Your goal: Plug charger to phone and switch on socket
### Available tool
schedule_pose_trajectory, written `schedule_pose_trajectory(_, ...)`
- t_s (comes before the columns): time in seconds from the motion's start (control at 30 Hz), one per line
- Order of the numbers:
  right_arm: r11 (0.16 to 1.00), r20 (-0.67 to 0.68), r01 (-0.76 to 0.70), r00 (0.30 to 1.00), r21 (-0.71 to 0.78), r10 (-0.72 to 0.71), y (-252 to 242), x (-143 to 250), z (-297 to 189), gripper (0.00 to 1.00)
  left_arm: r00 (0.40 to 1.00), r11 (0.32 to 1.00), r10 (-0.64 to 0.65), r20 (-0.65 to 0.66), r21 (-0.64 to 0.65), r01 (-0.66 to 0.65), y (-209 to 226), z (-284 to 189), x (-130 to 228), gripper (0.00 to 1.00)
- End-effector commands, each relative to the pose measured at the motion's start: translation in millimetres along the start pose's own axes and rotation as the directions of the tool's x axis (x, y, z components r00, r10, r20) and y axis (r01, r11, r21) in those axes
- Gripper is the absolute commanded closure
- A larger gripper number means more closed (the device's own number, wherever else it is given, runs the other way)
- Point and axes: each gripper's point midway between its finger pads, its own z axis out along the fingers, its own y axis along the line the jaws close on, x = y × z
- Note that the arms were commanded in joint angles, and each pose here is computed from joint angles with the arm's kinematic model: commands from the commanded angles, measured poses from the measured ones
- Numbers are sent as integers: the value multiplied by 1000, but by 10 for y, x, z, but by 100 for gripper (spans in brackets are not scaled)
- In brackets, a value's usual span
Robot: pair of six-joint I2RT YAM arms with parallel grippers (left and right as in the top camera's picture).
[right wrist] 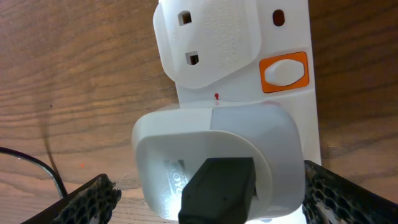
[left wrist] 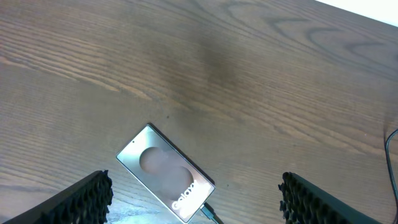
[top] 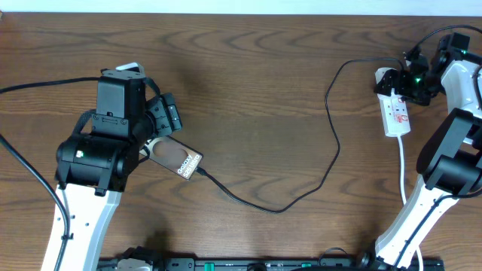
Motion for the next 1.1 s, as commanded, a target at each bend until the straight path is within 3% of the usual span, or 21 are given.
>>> schedule_pose_trajectory(0.0,986,-40,-30,999,-165,24,347,96,114,9,1000,1000,2,21,-10,-2,5,-46,-61,15)
schedule_pose_trajectory(0.87,962,-88,-98,993,-254,78,464,316,321,11,1000,1000,2,21,-10,-2,4,-45,-60,15)
schedule_pose_trajectory(1.07,979,-90,-127,989,-159,114,311,278,289,15,1000,1000,3,21,-10,-2,5,-45,-61,14)
